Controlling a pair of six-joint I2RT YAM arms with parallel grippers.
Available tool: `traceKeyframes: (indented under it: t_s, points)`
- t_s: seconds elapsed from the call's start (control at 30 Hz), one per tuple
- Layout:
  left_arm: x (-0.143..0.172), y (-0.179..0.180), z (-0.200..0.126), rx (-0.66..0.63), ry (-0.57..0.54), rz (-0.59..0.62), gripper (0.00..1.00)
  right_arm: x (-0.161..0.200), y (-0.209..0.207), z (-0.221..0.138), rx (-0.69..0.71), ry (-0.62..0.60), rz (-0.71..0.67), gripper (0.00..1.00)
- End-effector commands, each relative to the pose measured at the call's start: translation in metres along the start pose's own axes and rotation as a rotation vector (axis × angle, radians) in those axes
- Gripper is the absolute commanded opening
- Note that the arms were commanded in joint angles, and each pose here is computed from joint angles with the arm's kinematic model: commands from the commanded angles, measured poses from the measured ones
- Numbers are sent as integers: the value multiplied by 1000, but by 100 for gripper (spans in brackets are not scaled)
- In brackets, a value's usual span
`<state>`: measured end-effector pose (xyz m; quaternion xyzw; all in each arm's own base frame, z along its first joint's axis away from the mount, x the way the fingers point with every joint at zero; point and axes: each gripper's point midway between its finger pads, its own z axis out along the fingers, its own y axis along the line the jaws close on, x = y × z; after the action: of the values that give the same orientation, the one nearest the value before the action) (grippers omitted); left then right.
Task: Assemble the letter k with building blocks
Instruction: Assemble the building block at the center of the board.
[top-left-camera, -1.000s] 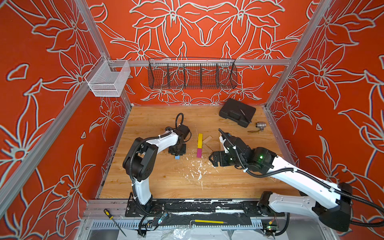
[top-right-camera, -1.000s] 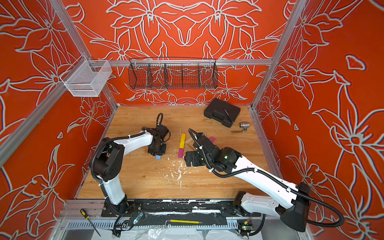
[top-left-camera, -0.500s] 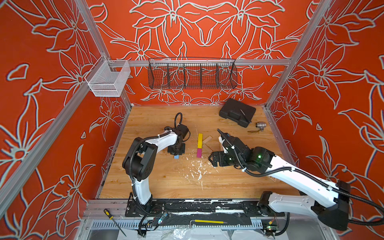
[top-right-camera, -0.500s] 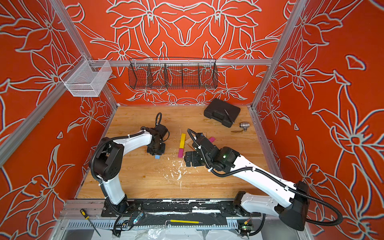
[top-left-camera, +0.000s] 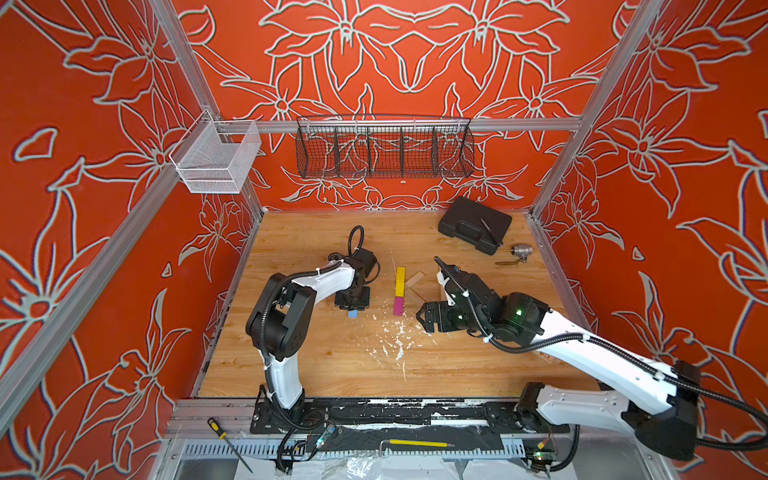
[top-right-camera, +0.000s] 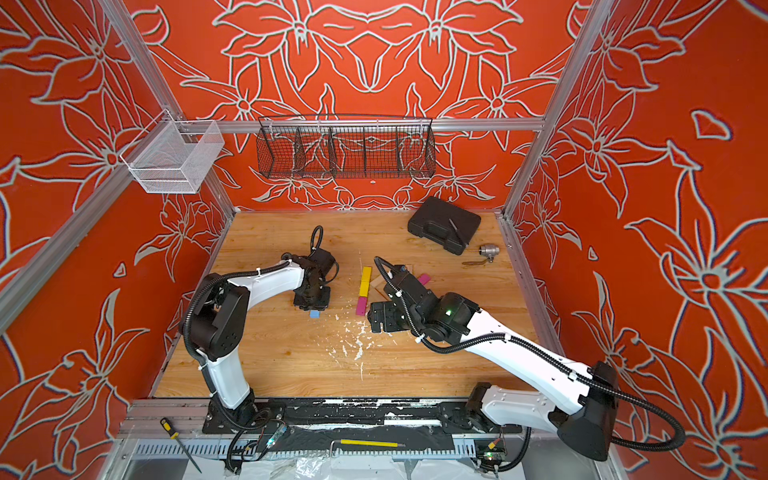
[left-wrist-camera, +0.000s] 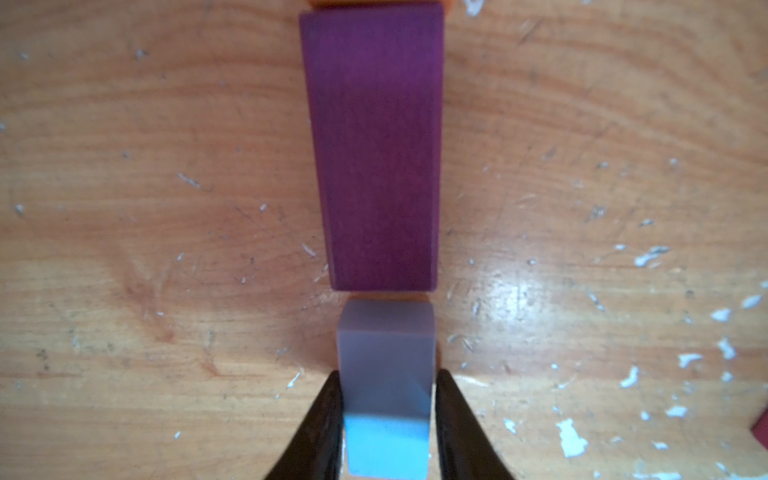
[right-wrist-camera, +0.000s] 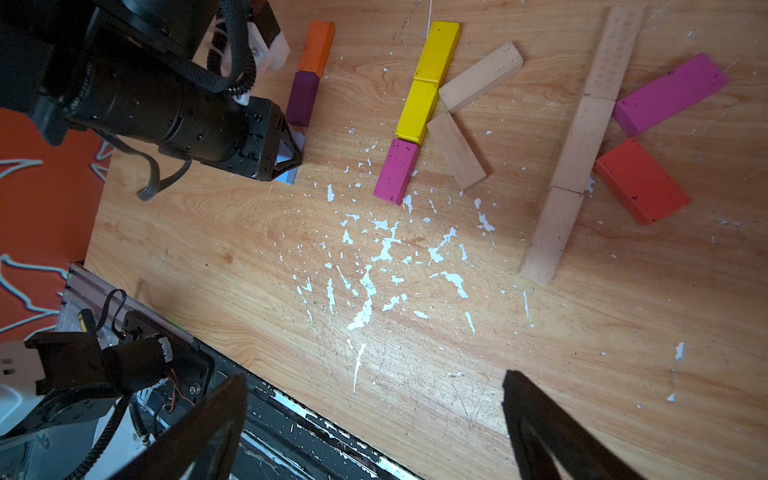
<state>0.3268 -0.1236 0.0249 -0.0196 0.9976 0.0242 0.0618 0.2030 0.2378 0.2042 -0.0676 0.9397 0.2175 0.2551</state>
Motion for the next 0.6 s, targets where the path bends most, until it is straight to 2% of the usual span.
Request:
traceKeyframes:
  t_s: [0.0,0.13,0.23,0.3,0.57]
  points:
    - [-2,2,-11,5,-12,-19,36,-4,1,-4,7,-9,-2,98]
    - [-3,4,-13,-5,-17,-19,37,-4,2,-4,2,-8,0,98]
    - [-4,5,-12,-13,-17,-15,45,-3,3,-4,-3,-7,1,98]
    - [-5,4,-12,-9,-19,-13,46,-3,4,-4,-5,-6,0,98]
    - [-10,2,-14,-6,-33,-15,43,-2,3,-3,-3,-1,-2,98]
